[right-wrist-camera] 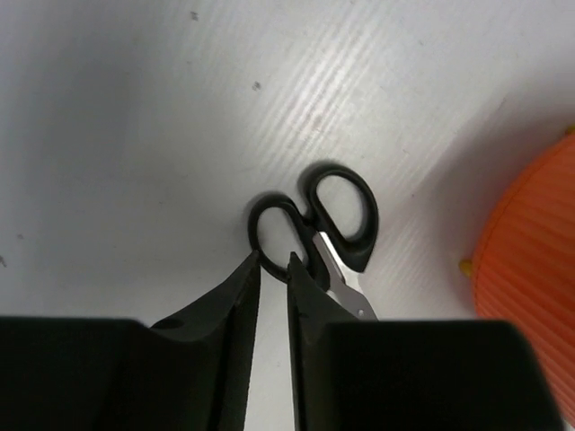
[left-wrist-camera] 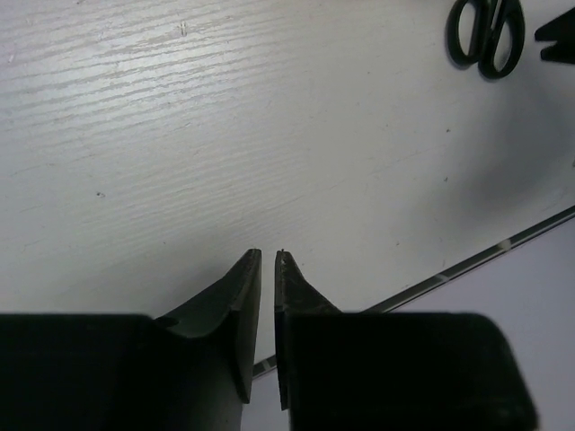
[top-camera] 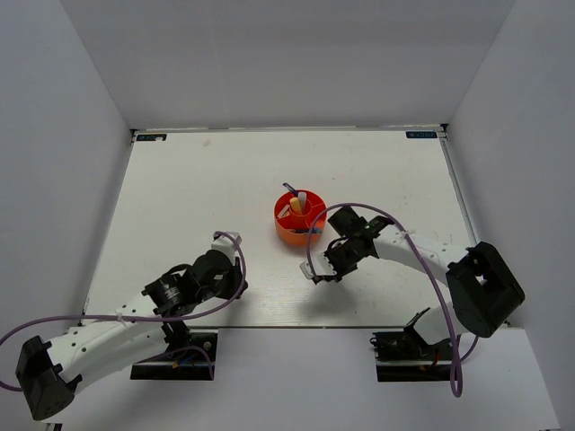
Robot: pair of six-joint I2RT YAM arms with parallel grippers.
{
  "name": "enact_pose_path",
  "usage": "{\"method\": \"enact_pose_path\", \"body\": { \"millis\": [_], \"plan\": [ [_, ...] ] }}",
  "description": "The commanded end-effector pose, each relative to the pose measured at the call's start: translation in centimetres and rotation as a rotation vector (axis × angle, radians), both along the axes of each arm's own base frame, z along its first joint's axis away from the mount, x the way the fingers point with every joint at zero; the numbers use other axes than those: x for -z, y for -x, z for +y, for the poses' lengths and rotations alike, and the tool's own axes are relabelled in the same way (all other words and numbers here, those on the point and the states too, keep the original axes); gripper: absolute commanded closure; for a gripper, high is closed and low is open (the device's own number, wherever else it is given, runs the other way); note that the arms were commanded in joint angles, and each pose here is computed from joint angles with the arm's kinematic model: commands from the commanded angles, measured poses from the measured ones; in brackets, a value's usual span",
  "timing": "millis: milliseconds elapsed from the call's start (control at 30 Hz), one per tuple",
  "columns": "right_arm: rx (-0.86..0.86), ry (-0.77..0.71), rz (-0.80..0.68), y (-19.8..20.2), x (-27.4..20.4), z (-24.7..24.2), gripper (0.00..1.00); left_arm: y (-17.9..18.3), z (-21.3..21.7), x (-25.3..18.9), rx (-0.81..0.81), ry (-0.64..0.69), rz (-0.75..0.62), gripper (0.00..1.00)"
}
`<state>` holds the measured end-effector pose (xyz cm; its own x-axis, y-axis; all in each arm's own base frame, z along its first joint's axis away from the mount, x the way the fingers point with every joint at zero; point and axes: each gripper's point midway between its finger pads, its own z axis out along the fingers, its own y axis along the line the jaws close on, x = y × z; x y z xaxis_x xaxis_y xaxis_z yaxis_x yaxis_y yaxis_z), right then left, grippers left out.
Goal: Sort the stationery into containers
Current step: Move the scissors to the center of the board.
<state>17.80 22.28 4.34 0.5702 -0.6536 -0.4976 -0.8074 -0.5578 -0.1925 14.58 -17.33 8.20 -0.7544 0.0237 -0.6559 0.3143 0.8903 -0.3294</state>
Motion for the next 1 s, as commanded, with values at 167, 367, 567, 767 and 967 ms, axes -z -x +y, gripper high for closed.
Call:
{"method": "enact_pose_path", "body": {
  "millis": [167,367,567,767,967],
  "plan": [
    [0.204,0.029,-0.301,-7.0,-0.9,-0.4,0.87,-0.2,-0.7,-0.3,0.01,0.015,-0.002,0.99],
    [0.107,0.094,-0.299,-6.6,0.7,-1.6,0.74,-0.4,-0.6,-0.5,0.01,0.0,-0.006,0.95],
    [0.032,0.126,-0.281,-7.2,1.2,-1.0,0.71,-0.1,0.0,-0.6,-0.003,0.0,-0.006,0.87],
    [-0.026,0.14,-0.268,-7.6,1.9,-0.4,0.7,0.2,0.6,-0.4,-0.017,-0.005,-0.007,0.85],
    [-0.114,0.139,-0.172,-5.9,1.3,0.2,0.7,0.5,1.1,-0.2,-0.023,-0.006,-0.007,0.84]
  ]
}}
